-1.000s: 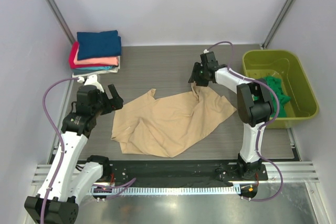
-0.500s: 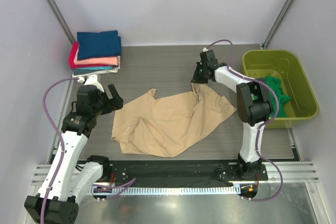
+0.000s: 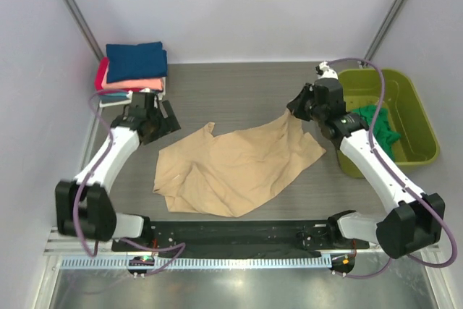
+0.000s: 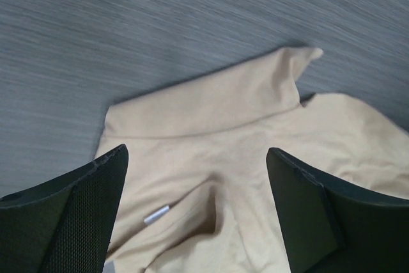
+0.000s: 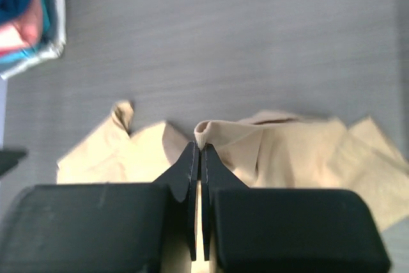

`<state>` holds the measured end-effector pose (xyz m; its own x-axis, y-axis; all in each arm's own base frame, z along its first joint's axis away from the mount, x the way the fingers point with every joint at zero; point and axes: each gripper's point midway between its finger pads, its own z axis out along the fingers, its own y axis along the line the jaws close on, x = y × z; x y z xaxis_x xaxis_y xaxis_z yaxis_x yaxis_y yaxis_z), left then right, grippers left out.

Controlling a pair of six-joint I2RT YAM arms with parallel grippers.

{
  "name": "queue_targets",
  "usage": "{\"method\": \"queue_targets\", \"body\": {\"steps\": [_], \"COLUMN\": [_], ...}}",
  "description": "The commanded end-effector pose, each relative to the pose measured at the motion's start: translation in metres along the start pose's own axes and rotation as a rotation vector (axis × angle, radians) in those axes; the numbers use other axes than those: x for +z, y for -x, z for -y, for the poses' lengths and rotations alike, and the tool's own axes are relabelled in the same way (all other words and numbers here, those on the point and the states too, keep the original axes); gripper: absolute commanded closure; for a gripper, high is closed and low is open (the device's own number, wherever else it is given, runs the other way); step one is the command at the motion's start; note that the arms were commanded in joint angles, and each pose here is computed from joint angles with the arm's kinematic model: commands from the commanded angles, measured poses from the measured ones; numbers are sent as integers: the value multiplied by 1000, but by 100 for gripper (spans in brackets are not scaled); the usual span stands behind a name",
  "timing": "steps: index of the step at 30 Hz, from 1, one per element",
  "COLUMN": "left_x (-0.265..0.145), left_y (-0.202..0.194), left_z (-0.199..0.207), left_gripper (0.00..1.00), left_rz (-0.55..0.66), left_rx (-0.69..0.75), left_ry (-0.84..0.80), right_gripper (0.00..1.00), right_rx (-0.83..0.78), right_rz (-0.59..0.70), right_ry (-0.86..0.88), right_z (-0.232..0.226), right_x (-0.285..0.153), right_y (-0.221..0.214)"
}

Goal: Fold and stack the t-shirts
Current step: Flatten the tshirt out

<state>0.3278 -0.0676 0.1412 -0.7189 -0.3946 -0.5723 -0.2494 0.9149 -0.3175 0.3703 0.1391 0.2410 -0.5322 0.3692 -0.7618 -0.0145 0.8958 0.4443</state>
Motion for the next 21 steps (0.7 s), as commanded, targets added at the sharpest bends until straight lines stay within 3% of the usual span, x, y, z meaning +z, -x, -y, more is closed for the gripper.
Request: {"method": "queue_targets", "body": {"steps": [1, 10, 21], "left_x": [39, 113, 122], "left_y": [14, 3, -63], "left_z": [-8, -1, 11], "left_gripper": [11, 15, 22], "left_rz": [-5, -124, -199], "left_rx": [-78, -77, -44], "left_ry": [86, 83, 18], "right_gripper": [99, 99, 99], "right_rx": [32, 22, 8], "right_rz": [-129, -161, -200], "right_ry": [-22, 5, -13], "right_z": [20, 31, 39], "right_x": [0, -16, -10], "right_y": [-53, -81, -95]}}
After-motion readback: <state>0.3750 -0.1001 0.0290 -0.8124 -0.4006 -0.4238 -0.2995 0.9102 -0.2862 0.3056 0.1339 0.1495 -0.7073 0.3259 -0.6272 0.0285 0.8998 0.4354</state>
